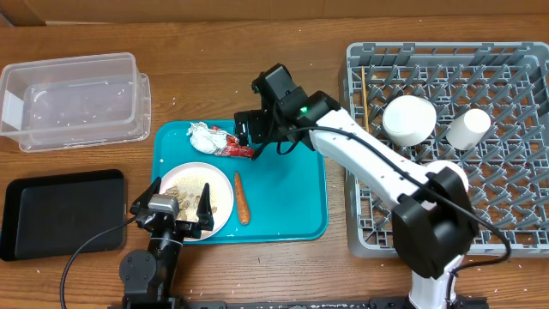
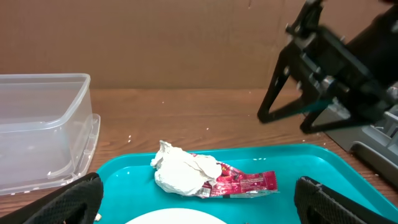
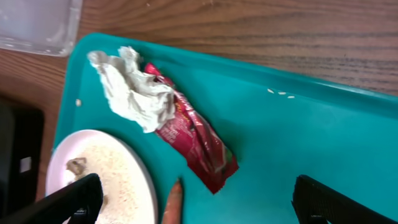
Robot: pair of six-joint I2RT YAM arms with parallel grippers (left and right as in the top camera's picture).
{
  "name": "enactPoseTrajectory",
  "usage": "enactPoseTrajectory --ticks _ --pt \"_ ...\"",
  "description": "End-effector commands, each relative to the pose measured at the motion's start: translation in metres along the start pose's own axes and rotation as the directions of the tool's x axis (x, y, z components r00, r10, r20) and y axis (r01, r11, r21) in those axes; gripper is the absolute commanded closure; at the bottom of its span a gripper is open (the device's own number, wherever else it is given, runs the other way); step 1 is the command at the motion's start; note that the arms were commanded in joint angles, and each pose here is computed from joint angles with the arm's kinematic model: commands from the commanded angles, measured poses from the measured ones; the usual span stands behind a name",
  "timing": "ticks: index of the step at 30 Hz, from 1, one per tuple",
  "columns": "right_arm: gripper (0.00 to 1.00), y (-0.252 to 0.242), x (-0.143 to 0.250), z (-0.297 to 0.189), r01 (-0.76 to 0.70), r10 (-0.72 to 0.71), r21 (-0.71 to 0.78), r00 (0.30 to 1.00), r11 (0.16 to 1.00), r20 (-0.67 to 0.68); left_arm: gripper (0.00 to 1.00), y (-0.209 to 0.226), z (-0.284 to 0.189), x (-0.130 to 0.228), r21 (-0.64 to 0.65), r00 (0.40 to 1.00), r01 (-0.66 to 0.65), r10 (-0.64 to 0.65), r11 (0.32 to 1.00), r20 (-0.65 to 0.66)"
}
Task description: Sort waste into correct bins and load items into the dishwasher
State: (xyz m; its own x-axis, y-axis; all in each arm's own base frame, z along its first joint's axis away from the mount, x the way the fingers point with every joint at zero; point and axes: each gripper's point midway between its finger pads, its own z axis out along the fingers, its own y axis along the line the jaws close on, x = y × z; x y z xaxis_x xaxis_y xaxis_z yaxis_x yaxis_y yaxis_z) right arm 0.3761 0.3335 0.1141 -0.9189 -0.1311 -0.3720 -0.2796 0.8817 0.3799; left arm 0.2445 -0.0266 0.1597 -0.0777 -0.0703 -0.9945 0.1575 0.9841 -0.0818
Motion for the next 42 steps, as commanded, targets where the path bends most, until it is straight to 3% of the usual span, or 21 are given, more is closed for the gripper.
enactPoseTrajectory --ticks 1,9,16,19,21,30,33,39,42 --pt "0.0 -0.007 0.005 0.013 -0.011 0.011 0.022 1.0 1.0 -0.02 0.0 0.0 0.0 0.0 -0.003 1.0 -0.024 0.024 1.0 0.006" --pt "0.0 -0.014 0.012 0.025 -0.017 0.019 0.039 0.998 0.999 -0.052 0.0 0.0 0.0 0.0 -0.003 1.0 -0.024 0.024 1.0 0.006" --pt "0.14 -0.017 0.028 0.048 -0.027 0.03 0.023 0.992 0.999 -0.122 0.0 0.0 0.0 0.0 -0.003 1.0 -0.024 0.024 1.0 0.006" --pt "0.26 -0.011 0.035 0.054 -0.035 0.031 -0.024 0.987 0.999 -0.157 0.0 0.0 0.0 0.0 -0.003 1.0 -0.024 0.024 1.0 0.006" --pt "0.27 -0.008 0.037 0.057 -0.035 0.029 -0.032 0.986 0.999 -0.166 0.0 0.0 0.0 0.0 -0.003 1.0 -0.024 0.024 1.0 0.006" --pt "0.27 -0.012 0.037 0.064 -0.032 0.028 -0.02 0.986 0.999 -0.163 0.0 0.0 0.0 0.0 -0.003 1.0 -0.023 0.023 1.0 0.005" --pt "0.21 -0.012 0.036 0.063 -0.032 0.028 -0.019 0.987 0.999 -0.159 0.0 0.0 0.0 0.0 -0.003 1.0 -0.024 0.024 1.0 0.006" --pt "0.17 -0.012 0.008 0.022 -0.045 0.046 0.008 0.994 0.999 -0.1 0.0 0.0 0.0 0.0 -0.003 1.0 -0.024 0.024 1.0 0.006" --pt "0.0 -0.022 -0.019 -0.019 -0.053 0.054 0.09 0.999 0.995 -0.008 0.0 0.0 0.0 0.0 -0.003 1.0 -0.024 0.024 1.0 0.006"
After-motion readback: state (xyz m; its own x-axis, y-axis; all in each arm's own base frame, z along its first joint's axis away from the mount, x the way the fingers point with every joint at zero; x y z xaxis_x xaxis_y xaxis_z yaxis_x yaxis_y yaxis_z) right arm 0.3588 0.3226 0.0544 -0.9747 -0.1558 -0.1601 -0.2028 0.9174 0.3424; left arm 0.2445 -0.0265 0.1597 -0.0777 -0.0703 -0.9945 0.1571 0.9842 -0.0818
